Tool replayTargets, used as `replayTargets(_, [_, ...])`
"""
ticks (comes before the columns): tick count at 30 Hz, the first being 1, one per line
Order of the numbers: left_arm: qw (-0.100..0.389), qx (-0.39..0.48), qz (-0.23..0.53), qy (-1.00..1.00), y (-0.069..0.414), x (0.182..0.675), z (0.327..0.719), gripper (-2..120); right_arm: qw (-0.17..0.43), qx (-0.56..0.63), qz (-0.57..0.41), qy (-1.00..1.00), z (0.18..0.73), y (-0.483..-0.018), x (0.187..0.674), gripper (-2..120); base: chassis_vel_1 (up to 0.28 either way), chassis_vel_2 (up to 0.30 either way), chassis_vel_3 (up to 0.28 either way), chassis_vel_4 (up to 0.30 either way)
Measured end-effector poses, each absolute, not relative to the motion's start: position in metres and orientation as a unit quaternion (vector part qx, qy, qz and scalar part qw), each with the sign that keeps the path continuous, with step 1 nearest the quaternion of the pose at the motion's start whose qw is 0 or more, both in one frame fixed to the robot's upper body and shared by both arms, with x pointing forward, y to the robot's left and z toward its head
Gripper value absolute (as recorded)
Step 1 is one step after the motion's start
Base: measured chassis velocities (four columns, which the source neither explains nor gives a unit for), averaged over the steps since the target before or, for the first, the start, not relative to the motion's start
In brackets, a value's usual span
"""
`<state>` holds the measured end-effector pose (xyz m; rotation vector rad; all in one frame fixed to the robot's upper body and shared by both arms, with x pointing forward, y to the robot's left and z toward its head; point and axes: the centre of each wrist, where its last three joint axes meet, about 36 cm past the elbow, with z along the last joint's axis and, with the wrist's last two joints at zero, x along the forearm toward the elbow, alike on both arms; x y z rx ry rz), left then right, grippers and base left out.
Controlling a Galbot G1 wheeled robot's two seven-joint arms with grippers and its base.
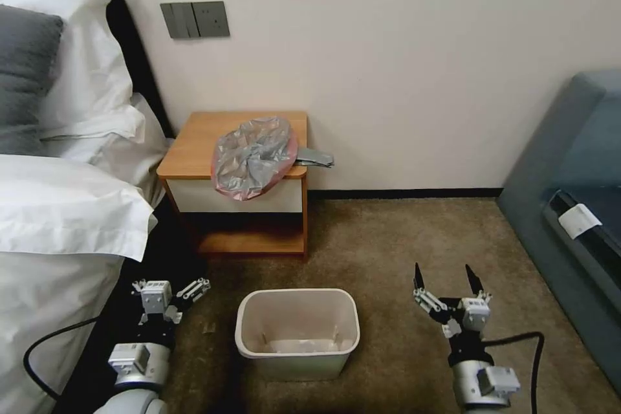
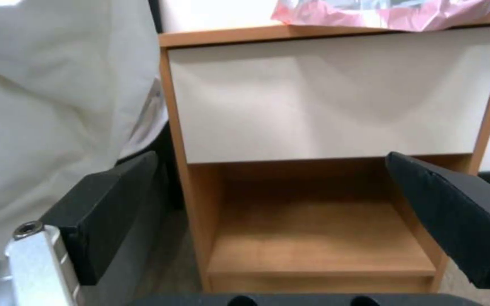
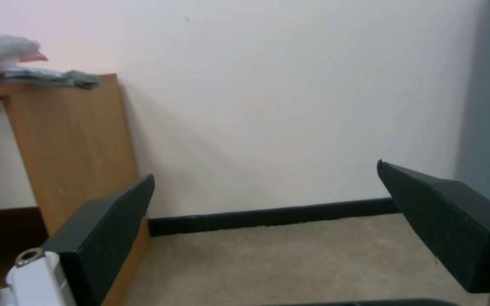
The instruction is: Pick up the garbage bag from the table and place it over the trash can.
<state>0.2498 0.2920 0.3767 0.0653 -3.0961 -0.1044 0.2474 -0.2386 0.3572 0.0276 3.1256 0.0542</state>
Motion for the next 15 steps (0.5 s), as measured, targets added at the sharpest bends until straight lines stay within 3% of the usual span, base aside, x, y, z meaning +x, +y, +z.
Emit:
replayTargets(8, [0.021, 0.020, -0.033, -0.999, 0.292, 0.248, 0.380, 100, 0.004, -0.007, 0.062, 0.998, 0.367, -0.235, 0.270, 100, 0.000, 0.000, 0.000, 0.000])
replayTargets(15, [0.019, 0.020, -0.031, -0.999, 0.291, 0.248, 0.382, 100, -0.035, -0.057, 0.191, 0.979, 0.391, -0.232, 0.323, 100, 0.000, 0.000, 0.000, 0.000])
